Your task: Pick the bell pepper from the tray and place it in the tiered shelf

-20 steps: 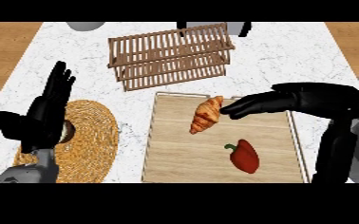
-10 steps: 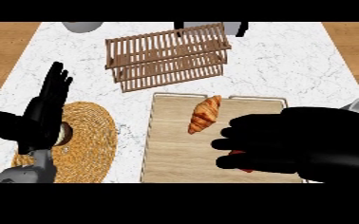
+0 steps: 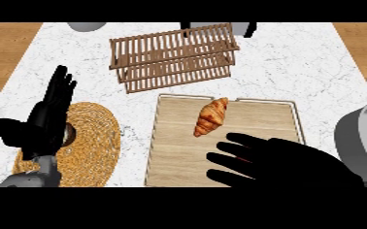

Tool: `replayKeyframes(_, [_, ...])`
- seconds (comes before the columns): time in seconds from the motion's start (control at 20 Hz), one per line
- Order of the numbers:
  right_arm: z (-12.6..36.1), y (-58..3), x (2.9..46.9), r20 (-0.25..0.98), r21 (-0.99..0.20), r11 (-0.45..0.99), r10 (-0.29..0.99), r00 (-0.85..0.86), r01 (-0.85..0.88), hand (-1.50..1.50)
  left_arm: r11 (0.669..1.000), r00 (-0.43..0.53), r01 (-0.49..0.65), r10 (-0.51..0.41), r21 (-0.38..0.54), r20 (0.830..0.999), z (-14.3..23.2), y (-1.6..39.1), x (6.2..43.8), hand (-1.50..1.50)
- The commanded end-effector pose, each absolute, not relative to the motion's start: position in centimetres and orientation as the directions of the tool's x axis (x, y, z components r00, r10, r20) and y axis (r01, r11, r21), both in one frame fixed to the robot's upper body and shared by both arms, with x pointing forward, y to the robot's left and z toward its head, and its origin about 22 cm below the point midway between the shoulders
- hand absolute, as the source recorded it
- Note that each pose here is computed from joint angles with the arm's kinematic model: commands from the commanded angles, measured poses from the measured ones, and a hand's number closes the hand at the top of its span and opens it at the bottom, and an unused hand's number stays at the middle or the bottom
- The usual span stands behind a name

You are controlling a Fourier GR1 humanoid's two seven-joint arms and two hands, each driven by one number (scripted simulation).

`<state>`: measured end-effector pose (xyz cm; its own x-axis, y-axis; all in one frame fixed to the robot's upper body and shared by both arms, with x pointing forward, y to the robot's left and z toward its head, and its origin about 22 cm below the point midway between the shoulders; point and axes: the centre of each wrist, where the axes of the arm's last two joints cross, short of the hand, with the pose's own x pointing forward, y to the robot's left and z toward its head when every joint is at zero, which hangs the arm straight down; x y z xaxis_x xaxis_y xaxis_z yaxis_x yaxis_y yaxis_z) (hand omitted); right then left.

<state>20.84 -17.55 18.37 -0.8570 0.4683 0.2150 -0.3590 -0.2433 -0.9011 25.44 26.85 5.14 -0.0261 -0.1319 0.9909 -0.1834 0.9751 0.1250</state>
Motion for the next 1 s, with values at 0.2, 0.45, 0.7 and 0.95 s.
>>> replayKeyframes(0.2, [13.3, -18.0, 20.5, -0.015, -0.893, -0.383, 0.552, -0.834, -0.236, -1.5, 0.978, -0.024, -0.173, -0.123, 0.118, 0.992, 5.0, 25.9, 25.4, 0.0])
replayKeyframes(0.45, [12.4, -18.4, 22.6, 0.044, -0.909, -0.32, 0.56, -0.827, -0.265, -1.5, 0.973, -0.037, -0.189, -0.14, 0.131, 0.989, 4.8, 27.8, 25.1, 0.0])
replayKeyframes(0.7, [9.7, -17.7, 24.3, 0.067, -0.904, -0.315, 0.564, -0.823, -0.29, -1.5, 0.976, -0.022, -0.179, -0.133, 0.127, 0.991, 4.9, 27.1, 25.6, 0.0])
replayKeyframes(0.95, [9.1, -17.8, 23.5, 0.027, -0.903, -0.339, 0.568, -0.822, -0.263, -1.5, 0.971, -0.041, -0.188, -0.158, 0.147, 0.987, 4.3, 27.5, 26.3, 0.0])
